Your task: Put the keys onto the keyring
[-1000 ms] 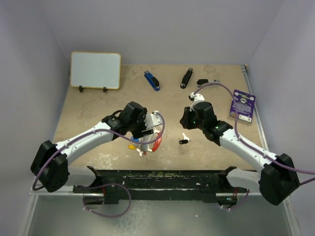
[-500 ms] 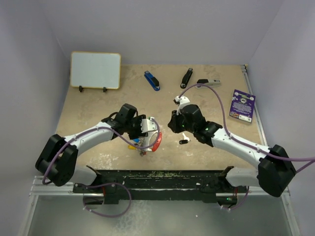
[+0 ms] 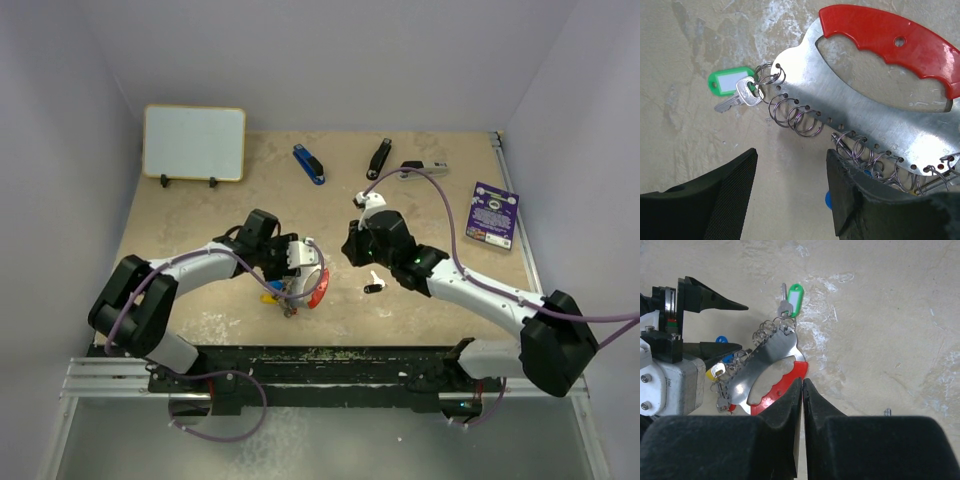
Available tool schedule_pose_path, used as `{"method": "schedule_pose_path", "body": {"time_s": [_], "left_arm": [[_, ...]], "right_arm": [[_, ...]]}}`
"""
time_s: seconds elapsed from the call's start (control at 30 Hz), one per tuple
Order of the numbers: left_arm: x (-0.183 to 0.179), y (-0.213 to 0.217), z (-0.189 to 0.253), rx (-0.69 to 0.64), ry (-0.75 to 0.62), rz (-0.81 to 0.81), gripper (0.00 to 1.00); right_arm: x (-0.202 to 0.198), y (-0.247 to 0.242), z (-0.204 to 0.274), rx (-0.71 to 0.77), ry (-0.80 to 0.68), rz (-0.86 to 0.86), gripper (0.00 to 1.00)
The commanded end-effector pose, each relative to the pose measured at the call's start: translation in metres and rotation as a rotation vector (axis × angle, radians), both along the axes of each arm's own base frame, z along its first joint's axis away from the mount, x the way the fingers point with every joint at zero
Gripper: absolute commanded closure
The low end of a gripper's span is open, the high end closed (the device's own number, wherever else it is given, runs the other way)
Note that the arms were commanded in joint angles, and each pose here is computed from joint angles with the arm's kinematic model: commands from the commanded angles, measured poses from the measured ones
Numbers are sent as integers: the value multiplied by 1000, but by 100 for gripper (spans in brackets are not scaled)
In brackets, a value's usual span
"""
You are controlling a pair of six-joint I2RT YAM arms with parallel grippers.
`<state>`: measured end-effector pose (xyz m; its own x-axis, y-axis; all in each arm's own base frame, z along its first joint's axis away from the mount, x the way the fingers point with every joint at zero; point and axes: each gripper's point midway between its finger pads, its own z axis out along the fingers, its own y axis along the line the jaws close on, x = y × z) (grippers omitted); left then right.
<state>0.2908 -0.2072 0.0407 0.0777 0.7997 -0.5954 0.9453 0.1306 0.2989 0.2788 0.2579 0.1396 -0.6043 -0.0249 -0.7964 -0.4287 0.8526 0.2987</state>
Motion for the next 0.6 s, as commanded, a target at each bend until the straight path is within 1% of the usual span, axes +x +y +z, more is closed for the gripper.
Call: {"method": "schedule_pose_path", "body": {"time_s": [0.0,0.07,0.17,0.57], "left_arm": [[9,-16,10,-61,-14,-65,39],[5,-17,8,-63,11,-82,40],[0,-20,6,-77,32,-107,41],[9,-21,-9,-60,28,-95,40]], "right_arm": [[8,-4,9,15,-28,-49,93],[9,-7,15,19,-42,-68,97],[11,-16,21,-2,-70,-99,100],[7,-42,21,-40,-104,-170,100]]}}
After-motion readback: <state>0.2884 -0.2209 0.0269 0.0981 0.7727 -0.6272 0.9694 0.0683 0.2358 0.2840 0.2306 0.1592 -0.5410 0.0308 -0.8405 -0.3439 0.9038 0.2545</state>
